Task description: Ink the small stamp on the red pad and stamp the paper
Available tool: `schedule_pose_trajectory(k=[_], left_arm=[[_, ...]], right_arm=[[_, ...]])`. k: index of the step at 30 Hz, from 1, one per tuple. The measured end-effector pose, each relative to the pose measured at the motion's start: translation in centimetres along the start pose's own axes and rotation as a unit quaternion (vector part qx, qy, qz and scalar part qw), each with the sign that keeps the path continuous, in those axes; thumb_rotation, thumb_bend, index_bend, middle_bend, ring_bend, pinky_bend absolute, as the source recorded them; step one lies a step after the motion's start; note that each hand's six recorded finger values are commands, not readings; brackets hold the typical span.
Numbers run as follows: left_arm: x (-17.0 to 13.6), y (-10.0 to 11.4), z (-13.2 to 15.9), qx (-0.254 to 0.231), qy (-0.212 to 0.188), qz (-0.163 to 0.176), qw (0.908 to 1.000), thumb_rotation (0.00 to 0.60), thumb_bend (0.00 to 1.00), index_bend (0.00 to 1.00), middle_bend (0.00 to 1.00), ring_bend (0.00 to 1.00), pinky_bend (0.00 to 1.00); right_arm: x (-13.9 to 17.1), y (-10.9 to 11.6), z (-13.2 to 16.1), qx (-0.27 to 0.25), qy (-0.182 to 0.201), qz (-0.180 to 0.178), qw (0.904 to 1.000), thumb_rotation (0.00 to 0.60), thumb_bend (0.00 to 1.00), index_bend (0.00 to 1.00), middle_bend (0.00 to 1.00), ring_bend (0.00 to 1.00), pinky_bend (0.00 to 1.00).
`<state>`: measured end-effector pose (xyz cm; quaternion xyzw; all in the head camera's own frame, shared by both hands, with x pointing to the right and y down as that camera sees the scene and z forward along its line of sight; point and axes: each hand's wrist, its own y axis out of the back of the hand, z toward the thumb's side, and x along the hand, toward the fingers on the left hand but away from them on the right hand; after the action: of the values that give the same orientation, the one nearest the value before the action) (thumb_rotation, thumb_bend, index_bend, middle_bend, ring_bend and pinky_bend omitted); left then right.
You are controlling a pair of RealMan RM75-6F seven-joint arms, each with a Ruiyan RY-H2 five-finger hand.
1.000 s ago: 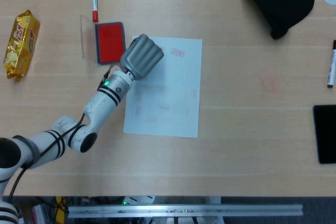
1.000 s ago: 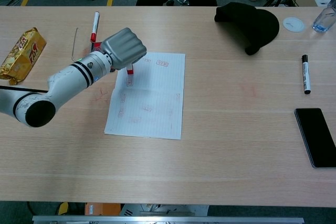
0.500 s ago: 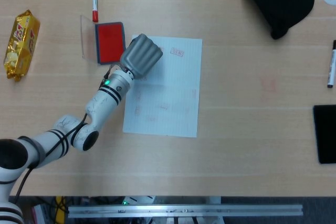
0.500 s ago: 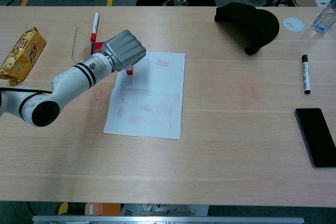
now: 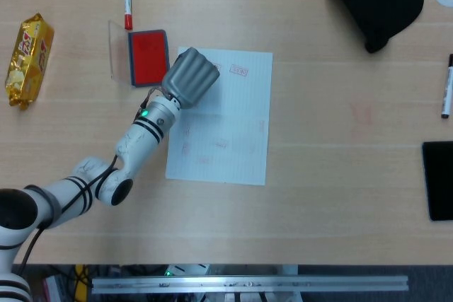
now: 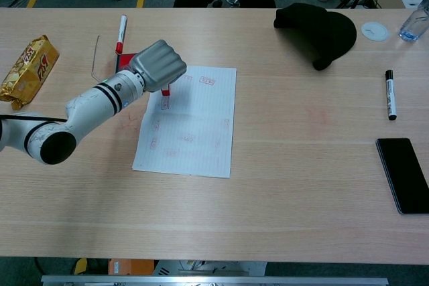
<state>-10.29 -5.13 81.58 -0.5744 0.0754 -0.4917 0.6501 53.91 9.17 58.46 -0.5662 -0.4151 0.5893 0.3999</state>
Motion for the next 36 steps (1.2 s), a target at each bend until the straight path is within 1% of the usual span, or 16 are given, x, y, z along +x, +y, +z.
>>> schedule_pose_trajectory(k=[8,11,17,22,27,30,36], left_arm=[[-0.2,0.0,0.0,0.003,-0.001,0.000,1.0000,0.600,0.30,0.66,1.00,1.00,1.00],[-0.1,0.3,-0.4,0.003,0.004,0.004,1.0000,0.600,0.30,0.66,1.00,1.00,1.00],[-0.2,1.7,-1.2,-0.004,0.011,0.022,0.9997,0.600,0.30,0.66,1.00,1.00,1.00],[-0.9,3.5,-1.2,-0.013,0.006,0.043,0.9990,0.600,0.30,0.66,1.00,1.00,1.00],[-1.8,5.3,-0.3,-0.013,-0.009,0.062,0.9980,0.600,0.29,0.66,1.00,1.00,1.00],[-2.2,6.0,0.7,-0.007,-0.019,0.068,0.9974,0.600,0.30,0.66,1.00,1.00,1.00],[-2.2,6.4,2.9,0.001,-0.034,0.071,0.9969,0.600,0.30,0.66,1.00,1.00,1.00]], right_arm=[[0.0,-0.1,-0.1,-0.001,0.000,0.000,1.0000,0.600,0.05,0.30,0.38,0.34,0.48],[0.0,0.0,-0.2,-0.001,-0.002,-0.001,1.0000,0.600,0.05,0.30,0.38,0.34,0.48],[-0.1,0.0,-0.1,-0.003,0.000,-0.001,1.0000,0.600,0.05,0.30,0.38,0.34,0.48],[-0.3,-0.1,0.0,-0.005,0.005,-0.001,1.0000,0.600,0.05,0.30,0.38,0.34,0.48],[-0.2,-0.1,-0.1,-0.006,0.006,-0.001,1.0000,0.600,0.05,0.30,0.38,0.34,0.48],[-0.1,-0.2,-0.2,-0.007,0.006,0.000,1.0000,0.600,0.05,0.30,0.38,0.34,0.48],[0.0,-0.1,-0.4,-0.007,0.003,-0.001,1.0000,0.600,0.05,0.30,0.38,0.34,0.48]])
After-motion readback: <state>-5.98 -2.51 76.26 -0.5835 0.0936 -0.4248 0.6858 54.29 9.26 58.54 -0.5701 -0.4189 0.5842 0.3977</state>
